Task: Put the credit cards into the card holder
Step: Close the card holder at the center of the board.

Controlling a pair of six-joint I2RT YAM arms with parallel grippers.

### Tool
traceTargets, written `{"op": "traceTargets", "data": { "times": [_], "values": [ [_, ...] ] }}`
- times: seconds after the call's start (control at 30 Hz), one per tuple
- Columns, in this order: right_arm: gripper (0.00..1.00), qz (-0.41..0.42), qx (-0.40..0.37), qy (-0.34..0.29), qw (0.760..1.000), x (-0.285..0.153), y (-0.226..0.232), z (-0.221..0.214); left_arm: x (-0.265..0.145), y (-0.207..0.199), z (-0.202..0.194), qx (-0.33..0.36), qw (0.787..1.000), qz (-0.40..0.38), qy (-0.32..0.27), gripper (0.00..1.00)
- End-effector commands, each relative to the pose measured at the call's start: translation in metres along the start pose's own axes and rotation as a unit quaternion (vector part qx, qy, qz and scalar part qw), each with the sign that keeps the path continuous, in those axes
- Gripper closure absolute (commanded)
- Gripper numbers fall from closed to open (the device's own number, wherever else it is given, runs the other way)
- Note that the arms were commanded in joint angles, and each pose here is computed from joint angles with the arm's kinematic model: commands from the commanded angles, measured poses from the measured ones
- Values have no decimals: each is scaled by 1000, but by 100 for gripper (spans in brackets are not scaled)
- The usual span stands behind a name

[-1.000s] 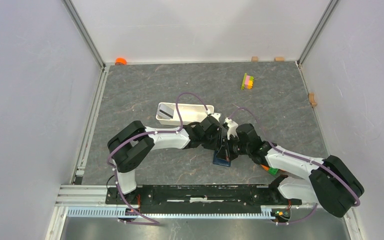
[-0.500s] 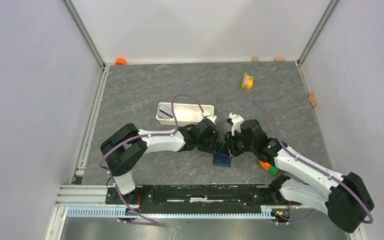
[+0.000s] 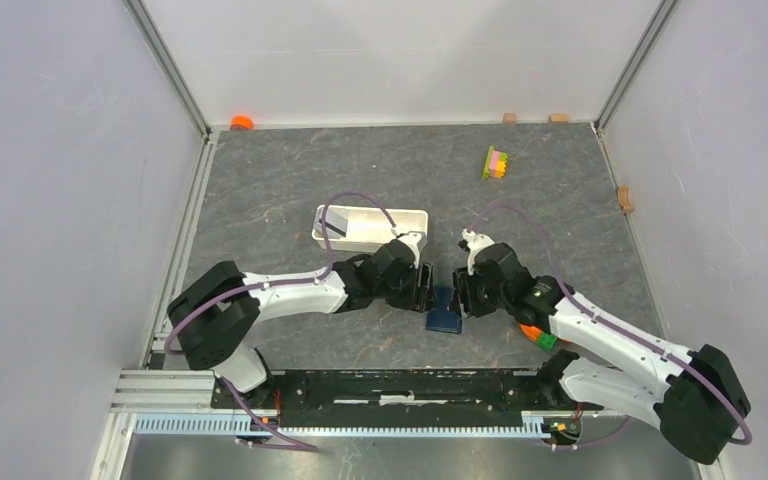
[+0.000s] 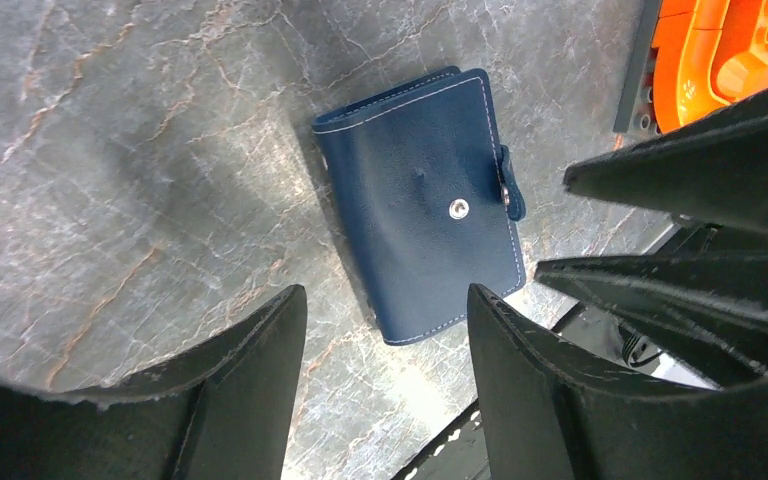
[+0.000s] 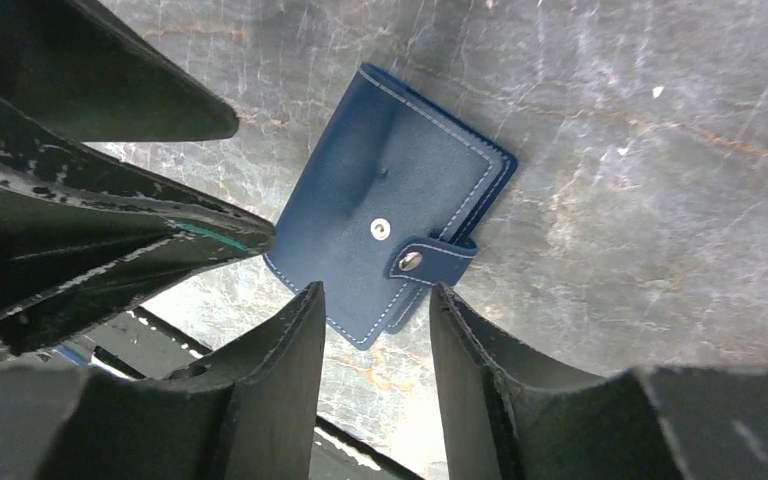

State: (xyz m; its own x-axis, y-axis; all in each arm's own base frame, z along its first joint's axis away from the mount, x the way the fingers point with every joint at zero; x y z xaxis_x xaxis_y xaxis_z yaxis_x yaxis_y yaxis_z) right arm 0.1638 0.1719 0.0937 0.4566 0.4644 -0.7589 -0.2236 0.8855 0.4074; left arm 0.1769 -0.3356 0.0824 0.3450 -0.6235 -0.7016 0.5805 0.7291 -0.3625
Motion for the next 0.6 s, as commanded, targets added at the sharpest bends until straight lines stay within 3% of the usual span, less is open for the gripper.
{"op": "traceTargets", "data": {
  "times": [0.0, 0.2, 0.57],
  "values": [
    [53, -10, 18, -17, 1000, 1, 13, 10, 10, -10, 0, -15, 999, -37, -6, 34],
    [59, -72, 26, -34, 996, -1, 3, 14, 21, -2, -10, -12, 1000, -22, -1, 36],
    [63, -65, 26, -26, 997, 9, 13, 13, 34, 3, -19, -12, 1000, -23, 6, 39]
  ]
}}
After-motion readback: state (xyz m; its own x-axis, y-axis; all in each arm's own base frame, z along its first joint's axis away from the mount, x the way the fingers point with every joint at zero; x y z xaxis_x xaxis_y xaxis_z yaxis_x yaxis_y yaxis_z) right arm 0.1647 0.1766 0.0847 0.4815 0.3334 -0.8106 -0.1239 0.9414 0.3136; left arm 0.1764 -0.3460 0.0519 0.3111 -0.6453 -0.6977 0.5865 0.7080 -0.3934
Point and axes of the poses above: each gripper's point midway between its finger pads, its own x axis out along the fingers, its own y axis along the line the jaws close on, z = x × y, the point moved 3 cm from there along -x, back along the fingers, and after that the axes turned 12 degrees about x, right-handed, at the moved point
